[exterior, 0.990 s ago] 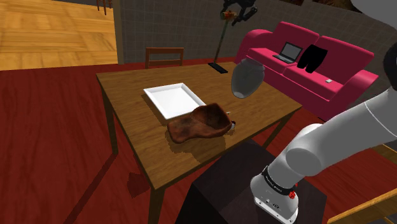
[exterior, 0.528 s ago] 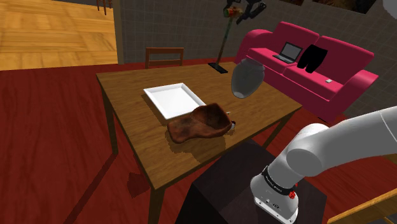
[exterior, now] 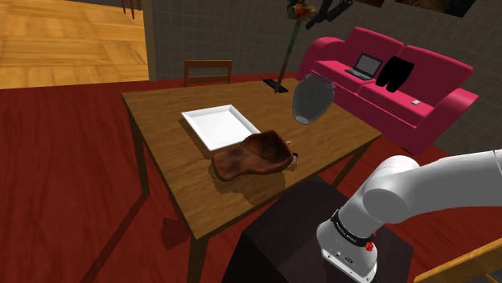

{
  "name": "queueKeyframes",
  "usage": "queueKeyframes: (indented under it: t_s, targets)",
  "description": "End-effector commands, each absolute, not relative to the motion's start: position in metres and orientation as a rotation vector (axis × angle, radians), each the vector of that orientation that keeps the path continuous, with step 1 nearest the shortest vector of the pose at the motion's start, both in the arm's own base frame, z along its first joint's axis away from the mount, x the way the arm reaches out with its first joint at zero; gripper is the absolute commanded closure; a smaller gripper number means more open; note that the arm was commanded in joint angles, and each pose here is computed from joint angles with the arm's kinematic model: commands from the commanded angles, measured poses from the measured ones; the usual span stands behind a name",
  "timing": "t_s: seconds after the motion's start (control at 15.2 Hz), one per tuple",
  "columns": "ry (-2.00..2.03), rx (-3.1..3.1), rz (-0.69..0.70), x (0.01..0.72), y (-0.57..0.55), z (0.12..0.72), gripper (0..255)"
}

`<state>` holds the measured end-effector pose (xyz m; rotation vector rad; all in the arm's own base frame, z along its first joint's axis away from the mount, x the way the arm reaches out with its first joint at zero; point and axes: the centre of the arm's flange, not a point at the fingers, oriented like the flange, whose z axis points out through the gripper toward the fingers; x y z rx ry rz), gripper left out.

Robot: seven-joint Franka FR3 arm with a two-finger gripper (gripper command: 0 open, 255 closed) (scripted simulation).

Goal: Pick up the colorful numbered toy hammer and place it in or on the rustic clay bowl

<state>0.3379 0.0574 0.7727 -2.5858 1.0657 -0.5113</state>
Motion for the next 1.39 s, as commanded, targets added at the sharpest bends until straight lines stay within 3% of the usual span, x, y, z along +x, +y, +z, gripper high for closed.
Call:
queueKeyframes:
  t_s: [0.0,1.32]
  targets:
    - [1.068,-2.585,-0.510,0.323,0.079,0.779,255]
    - [1.068,-2.585,-0.510,0.315,0.088,0.681,255]
